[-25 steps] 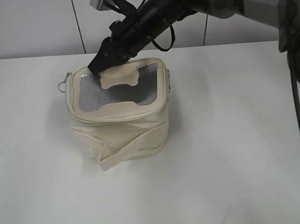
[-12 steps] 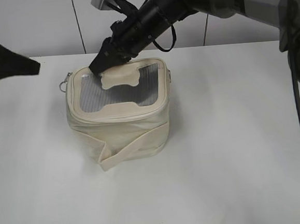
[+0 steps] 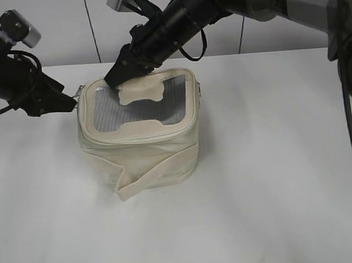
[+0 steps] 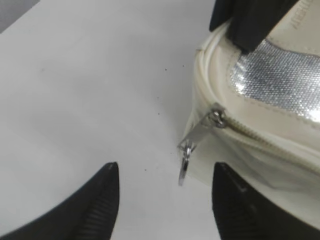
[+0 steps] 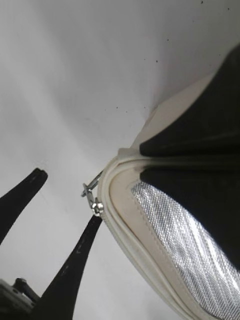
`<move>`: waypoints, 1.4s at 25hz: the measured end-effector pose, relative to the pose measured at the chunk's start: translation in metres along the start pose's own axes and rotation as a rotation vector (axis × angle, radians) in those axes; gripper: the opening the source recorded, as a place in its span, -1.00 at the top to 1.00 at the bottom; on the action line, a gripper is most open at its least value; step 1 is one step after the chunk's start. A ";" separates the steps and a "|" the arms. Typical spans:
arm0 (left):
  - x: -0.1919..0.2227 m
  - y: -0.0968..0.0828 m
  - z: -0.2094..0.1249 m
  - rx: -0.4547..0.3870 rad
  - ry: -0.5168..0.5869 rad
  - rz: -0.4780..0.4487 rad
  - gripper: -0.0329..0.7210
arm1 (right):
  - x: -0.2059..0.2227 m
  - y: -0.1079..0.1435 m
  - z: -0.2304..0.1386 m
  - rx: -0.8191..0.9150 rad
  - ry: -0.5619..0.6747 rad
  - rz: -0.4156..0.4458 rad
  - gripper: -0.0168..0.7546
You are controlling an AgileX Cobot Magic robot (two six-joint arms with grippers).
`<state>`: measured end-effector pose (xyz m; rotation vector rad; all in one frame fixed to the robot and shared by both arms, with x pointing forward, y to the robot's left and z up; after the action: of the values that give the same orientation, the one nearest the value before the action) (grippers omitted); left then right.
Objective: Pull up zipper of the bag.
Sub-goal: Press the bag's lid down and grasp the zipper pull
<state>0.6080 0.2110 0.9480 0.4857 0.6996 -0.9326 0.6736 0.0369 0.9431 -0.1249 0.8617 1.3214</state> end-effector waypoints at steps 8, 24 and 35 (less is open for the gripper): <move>0.010 -0.001 0.007 0.088 0.030 0.080 -0.31 | 0.000 0.000 0.000 0.003 0.000 0.001 0.83; 0.034 -0.009 0.004 0.097 0.053 0.060 0.25 | 0.000 -0.001 0.000 0.004 -0.002 -0.002 0.83; 0.025 -0.015 0.001 0.036 0.085 0.047 0.88 | -0.002 -0.003 0.000 0.073 -0.004 -0.008 0.84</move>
<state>0.6061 0.1890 0.9296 0.5740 0.7464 -0.8851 0.6763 0.0340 0.9431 -0.0683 0.9037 1.2812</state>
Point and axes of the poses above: a point on each arm's last joint axis where the gripper is mounted, x pointing out along that axis toward the gripper, y along the wrist's bending axis when the last joint is at zero, z = x × y, the point moved 3 cm from there along x, pointing out along that axis toward the gripper
